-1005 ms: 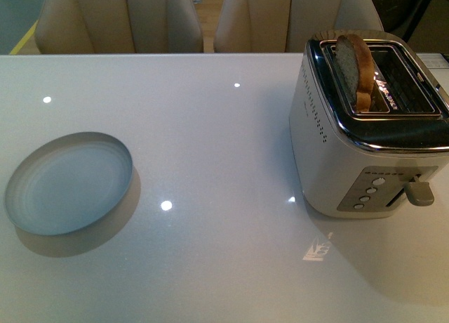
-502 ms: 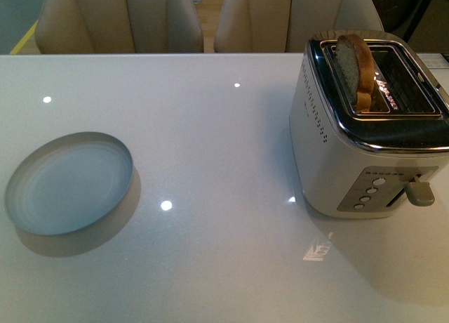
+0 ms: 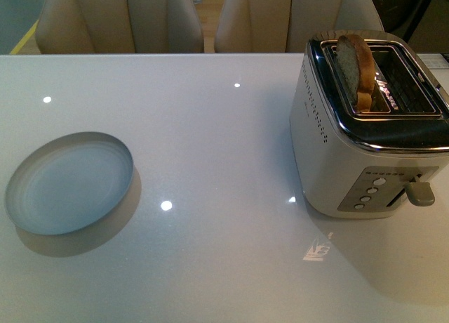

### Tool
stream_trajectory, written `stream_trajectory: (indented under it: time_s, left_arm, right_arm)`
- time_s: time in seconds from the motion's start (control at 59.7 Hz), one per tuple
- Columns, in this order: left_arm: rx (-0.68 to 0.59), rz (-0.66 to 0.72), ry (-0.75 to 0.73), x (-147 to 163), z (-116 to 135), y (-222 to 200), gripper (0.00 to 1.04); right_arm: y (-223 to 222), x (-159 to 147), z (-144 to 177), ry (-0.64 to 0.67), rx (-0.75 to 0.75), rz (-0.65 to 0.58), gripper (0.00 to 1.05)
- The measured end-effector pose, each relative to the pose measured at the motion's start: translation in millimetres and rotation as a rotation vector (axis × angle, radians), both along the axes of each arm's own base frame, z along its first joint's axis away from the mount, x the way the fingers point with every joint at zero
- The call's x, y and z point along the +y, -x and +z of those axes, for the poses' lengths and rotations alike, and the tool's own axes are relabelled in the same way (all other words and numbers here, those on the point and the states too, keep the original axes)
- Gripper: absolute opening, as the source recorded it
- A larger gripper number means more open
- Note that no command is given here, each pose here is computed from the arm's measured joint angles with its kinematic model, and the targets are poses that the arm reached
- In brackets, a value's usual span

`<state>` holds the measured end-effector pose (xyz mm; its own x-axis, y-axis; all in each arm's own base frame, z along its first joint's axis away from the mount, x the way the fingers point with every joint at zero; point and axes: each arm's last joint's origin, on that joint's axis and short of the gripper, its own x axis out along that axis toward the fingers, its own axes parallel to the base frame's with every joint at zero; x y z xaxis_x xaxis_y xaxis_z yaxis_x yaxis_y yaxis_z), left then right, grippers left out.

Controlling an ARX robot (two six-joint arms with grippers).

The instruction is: Left arm holds plate, right arm toasts bread

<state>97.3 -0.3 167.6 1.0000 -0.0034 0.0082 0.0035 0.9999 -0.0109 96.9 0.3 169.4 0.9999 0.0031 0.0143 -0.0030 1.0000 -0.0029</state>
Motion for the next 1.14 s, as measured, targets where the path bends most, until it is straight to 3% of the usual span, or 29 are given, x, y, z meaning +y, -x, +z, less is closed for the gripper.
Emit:
stream_trajectory:
  time_s: [0.134, 0.335, 0.603, 1.139]
  left_arm:
    - [0.000, 0.000, 0.000, 0.0, 0.0, 0.0, 0.06]
    - [0.000, 0.000, 0.000, 0.0, 0.0, 0.0, 0.52]
    - [0.000, 0.000, 0.000, 0.0, 0.0, 0.0, 0.99]
    - [0.000, 0.000, -0.001, 0.0, 0.0, 0.0, 0.97]
  right_arm:
    - [0.0, 0.0, 0.0, 0.000, 0.000, 0.000, 0.96]
    - [0.0, 0.0, 0.0, 0.000, 0.000, 0.000, 0.96]
    - [0.0, 0.0, 0.0, 0.000, 0.000, 0.000, 0.96]
    - [0.0, 0.0, 0.0, 0.000, 0.000, 0.000, 0.96]
